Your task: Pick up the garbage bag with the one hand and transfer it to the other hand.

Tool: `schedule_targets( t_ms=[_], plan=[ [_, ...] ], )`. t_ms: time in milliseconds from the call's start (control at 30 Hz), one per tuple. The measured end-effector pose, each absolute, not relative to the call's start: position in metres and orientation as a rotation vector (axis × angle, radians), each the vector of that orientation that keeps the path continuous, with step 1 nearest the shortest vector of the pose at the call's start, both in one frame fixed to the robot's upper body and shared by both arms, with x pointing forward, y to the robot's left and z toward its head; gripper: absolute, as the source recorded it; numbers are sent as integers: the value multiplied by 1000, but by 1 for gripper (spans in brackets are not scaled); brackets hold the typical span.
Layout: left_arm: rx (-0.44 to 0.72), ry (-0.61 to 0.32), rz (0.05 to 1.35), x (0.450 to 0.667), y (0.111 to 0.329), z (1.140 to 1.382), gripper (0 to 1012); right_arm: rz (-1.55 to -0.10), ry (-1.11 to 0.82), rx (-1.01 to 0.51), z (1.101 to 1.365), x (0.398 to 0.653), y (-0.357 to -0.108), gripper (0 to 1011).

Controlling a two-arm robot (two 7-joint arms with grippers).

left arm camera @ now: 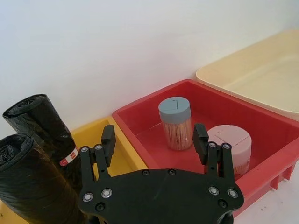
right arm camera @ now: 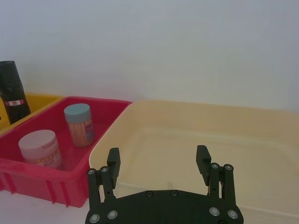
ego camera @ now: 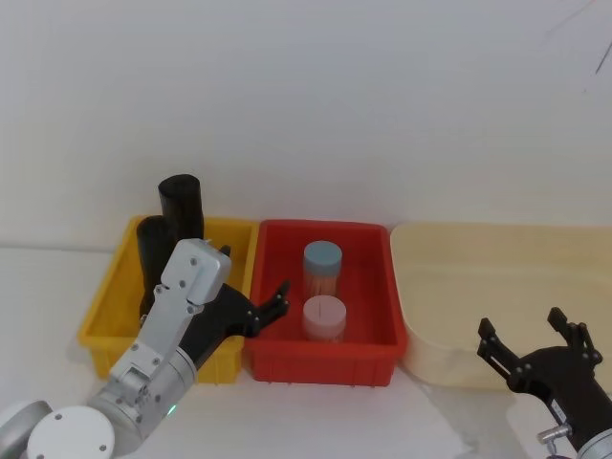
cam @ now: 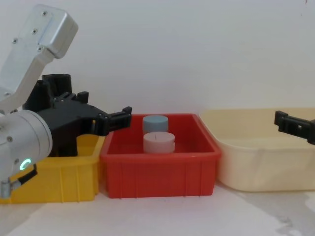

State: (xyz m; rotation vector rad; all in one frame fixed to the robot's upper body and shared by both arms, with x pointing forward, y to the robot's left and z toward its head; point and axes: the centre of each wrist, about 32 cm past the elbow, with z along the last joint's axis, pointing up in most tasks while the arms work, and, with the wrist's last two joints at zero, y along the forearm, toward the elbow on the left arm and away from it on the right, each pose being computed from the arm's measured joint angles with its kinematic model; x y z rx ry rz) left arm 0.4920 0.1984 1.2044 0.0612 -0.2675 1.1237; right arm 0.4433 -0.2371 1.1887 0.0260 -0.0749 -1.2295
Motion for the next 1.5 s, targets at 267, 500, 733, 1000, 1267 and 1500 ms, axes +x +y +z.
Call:
schedule_targets(
  t_ms=[267, 500, 733, 1000, 1267, 1500],
  plan=[
    [61, -268, 1124, 492, 198, 1204, 1001, -1230, -75, 26, 1189, 443, -237, 1001],
    [61, -268, 1124, 492, 198, 1204, 1002, -1230, -75, 26, 1189, 443, -237, 1001],
    [61, -268, 1124, 492, 198, 1204, 1002, -1229, -75, 26, 1189, 443, -237, 1001],
    [61, -268, 1124, 492, 198, 1204, 1002, -1230, -75, 26, 1189, 443, -237, 1001],
    [61, -268, 1124, 492, 198, 1204, 1002, -1228, -75, 23, 1189, 443, -238, 1001],
    [61, -268, 1124, 492, 198, 1204, 1001, -1190, -80, 12, 1193, 443, -243, 1001]
  ],
)
